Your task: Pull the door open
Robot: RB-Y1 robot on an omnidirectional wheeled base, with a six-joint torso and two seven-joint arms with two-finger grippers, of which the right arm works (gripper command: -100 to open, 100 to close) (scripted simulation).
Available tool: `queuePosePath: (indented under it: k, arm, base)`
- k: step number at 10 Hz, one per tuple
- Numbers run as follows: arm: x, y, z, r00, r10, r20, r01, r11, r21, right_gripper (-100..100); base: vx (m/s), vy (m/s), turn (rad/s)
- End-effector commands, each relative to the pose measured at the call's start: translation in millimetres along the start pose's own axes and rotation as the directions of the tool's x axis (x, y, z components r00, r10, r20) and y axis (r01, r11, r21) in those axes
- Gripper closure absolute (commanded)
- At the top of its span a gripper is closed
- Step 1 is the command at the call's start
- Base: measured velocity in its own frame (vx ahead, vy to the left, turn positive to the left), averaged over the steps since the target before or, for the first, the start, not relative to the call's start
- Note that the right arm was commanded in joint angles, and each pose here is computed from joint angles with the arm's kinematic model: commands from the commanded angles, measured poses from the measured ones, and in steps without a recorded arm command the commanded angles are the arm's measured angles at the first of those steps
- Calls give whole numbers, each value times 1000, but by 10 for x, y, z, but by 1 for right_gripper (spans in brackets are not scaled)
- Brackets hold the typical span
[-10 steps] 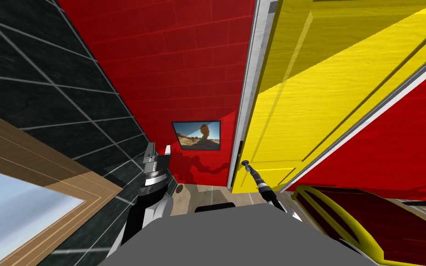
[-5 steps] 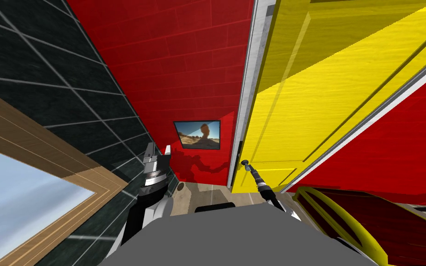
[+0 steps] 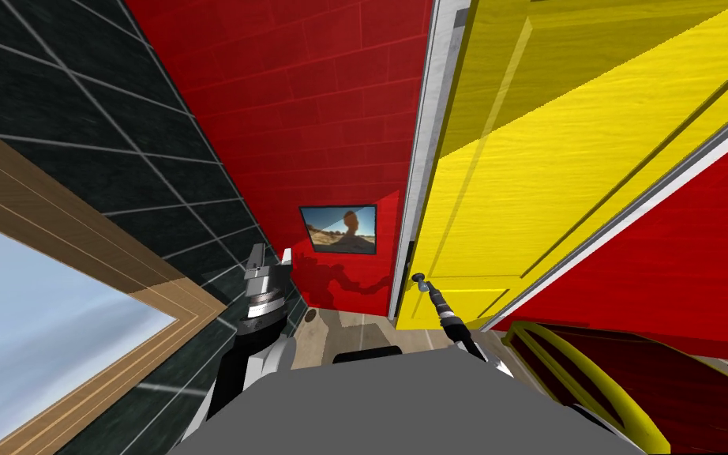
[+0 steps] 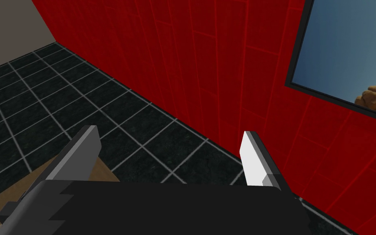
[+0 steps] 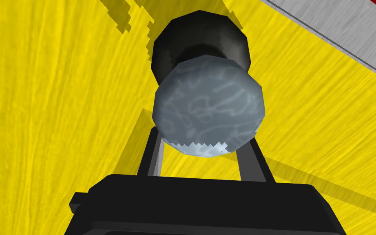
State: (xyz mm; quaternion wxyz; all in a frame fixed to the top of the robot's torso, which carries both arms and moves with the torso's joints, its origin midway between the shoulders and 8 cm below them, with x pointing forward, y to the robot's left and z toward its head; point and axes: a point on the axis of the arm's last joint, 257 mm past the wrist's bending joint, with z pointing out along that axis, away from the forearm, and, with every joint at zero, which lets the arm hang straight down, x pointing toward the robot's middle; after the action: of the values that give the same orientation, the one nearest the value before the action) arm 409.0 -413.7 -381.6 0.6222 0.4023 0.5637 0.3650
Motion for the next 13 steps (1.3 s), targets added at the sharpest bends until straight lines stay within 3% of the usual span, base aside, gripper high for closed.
queuePosePath:
  k: [1, 3, 8, 11, 12, 13]
  arm:
    - [89, -2, -6, 999, 51, -9, -51, 999, 2, 100]
    - [83, -3, 5, 995, 98, -3, -98, 995, 4, 100]
    - [65, -10, 39, 971, 240, 17, -240, 971, 7, 100]
    - [54, -14, 61, 943, 332, 30, -332, 943, 6, 100]
    - [48, -17, 71, 928, 370, 37, -370, 929, 5, 100]
    - [48, -17, 71, 926, 377, 37, -377, 926, 4, 100]
  base:
    - [-38, -20, 39]
    - [-31, -15, 43]
    - [-35, -20, 50]
    - [-40, -17, 59]
    - [-42, -18, 46]
    - [-28, -13, 31]
